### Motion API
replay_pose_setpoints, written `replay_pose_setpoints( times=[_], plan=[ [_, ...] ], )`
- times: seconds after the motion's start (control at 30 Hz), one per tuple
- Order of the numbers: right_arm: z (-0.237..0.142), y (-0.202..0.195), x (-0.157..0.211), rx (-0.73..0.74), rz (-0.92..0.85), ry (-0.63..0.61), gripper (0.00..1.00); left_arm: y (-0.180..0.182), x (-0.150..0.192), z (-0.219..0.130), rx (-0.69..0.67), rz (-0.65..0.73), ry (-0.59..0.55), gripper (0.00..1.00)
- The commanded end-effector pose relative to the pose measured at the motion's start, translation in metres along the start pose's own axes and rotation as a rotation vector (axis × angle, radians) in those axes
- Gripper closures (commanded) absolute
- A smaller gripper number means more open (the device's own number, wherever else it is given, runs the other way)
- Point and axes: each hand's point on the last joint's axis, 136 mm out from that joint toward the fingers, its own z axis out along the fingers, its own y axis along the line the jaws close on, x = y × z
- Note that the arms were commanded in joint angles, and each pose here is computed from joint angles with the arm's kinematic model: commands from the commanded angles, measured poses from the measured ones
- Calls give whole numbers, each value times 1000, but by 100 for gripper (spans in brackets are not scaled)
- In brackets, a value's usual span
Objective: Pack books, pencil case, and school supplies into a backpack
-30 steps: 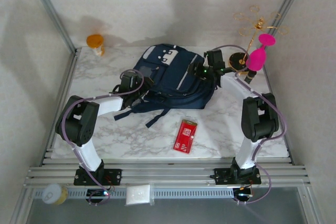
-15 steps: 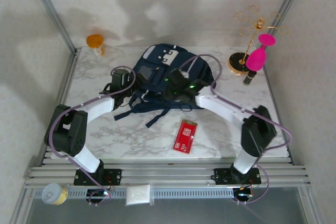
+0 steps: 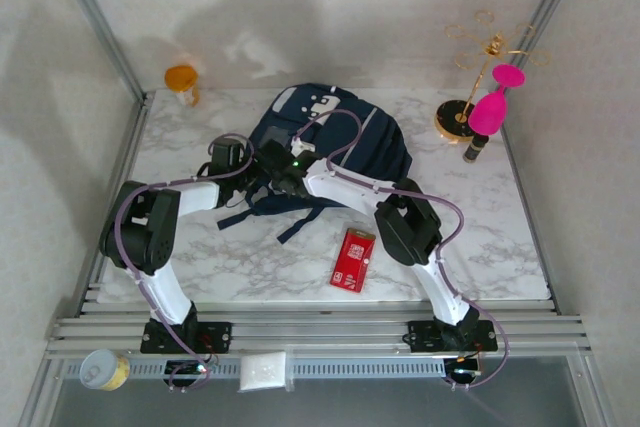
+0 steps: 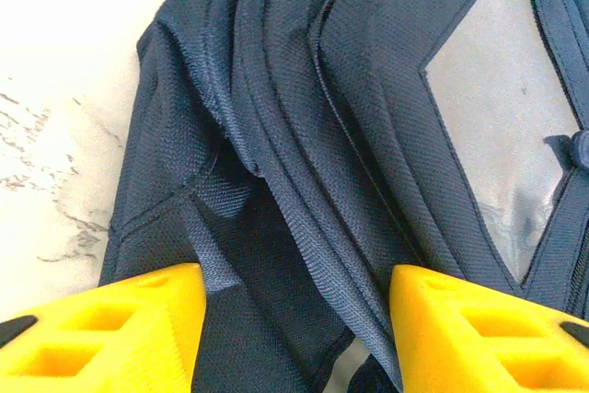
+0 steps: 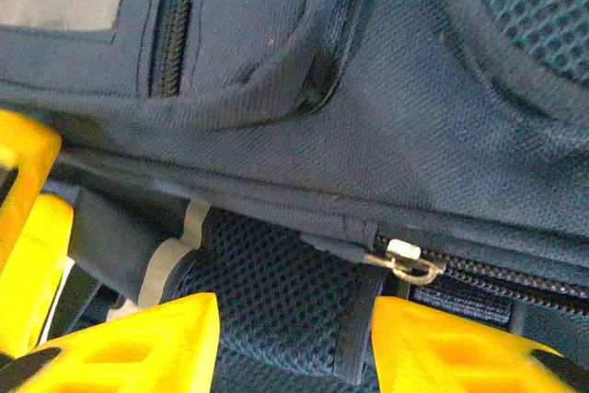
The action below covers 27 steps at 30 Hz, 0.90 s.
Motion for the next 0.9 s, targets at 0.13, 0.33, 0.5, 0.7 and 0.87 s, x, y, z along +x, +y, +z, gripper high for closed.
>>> replay_pose_setpoints(
  times=[0.13,0.33,0.5,0.7,0.87],
  plan=[
    [22,-14,-18,121,81,-85,54,34,5,10,-75,-31,-2,48],
    [38,-20,-11,175,102,-92,50,46,7,9,-124,-30,-18,49],
    [50,-33,-15,238,100,-128,56,60,10,10,-178,-36,-24,49],
    [33,-46,-16,262,66,-139,69,74,5,9,-250,-30,-55,48],
    [14,-55,-11,260,39,-124,77,76,3,13,-274,-17,-54,48]
  ],
)
